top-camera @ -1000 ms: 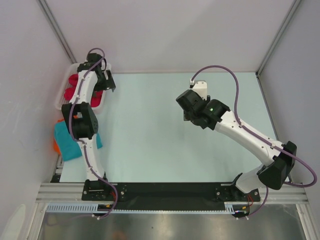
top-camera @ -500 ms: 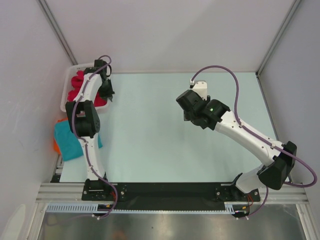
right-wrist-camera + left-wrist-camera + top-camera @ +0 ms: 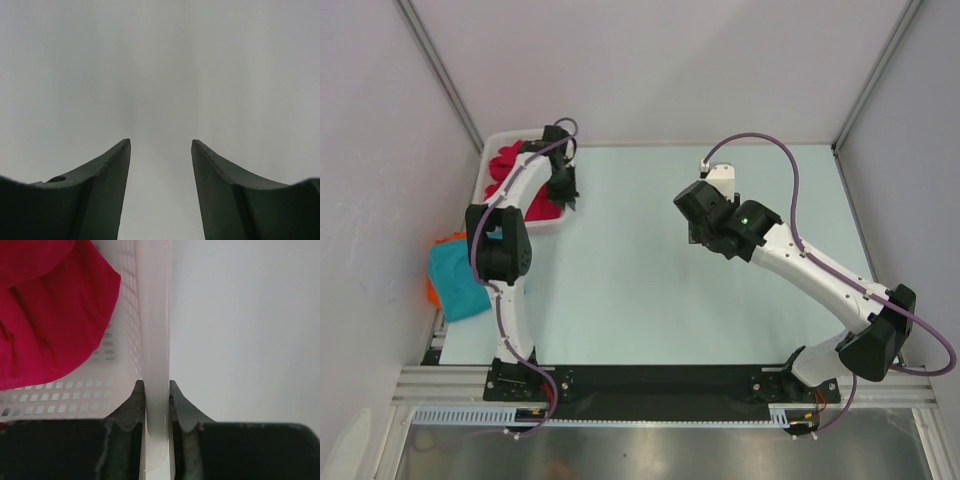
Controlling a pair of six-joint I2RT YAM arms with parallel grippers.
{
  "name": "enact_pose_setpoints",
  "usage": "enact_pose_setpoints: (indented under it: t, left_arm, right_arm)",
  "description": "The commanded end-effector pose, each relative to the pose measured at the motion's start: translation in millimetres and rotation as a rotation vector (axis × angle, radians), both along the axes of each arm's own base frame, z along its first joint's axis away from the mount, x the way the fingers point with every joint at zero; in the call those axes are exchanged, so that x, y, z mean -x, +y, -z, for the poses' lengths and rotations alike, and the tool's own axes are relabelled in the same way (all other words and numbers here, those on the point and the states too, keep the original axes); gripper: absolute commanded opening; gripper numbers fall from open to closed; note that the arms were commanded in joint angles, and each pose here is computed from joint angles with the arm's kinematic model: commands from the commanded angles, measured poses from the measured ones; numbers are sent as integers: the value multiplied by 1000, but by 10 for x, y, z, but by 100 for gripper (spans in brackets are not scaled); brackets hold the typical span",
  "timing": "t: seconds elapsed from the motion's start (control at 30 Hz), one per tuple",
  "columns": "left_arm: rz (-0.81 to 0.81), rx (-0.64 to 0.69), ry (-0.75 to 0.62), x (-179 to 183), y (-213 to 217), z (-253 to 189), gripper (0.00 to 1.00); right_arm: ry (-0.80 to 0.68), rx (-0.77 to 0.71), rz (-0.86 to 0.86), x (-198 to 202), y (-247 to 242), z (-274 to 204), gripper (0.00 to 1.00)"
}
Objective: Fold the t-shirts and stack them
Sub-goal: Grab crumpled tshirt from bin with the left arm
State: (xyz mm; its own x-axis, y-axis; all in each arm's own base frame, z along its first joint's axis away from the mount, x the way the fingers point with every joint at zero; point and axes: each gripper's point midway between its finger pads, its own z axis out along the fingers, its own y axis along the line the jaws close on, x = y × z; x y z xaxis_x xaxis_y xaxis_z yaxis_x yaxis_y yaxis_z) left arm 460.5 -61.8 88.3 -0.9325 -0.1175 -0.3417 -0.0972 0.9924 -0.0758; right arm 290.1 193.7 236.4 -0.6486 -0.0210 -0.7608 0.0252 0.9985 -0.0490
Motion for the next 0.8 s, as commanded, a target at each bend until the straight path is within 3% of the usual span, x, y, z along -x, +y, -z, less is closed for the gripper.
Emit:
enact_pose_setpoints:
  t: [0.0,0.23,0.37,0.77]
  left_arm:
    - [365,418,-92,412,-1679,-561,0]
    - [693,604,-27,1521,-3053,-724,0]
    - [777,693,10,1944,-3476,-672,0]
    - [723,686,67,2022,-3539,-371,22]
  right_arm:
    - [-15,-27,8,-26,46,-50,57]
    - [-8,-1,36,-11,-23,-12,57]
    - [-16,8,56,3,-88,-37,57]
    - [-41,-16,81,65,-199,-126,56]
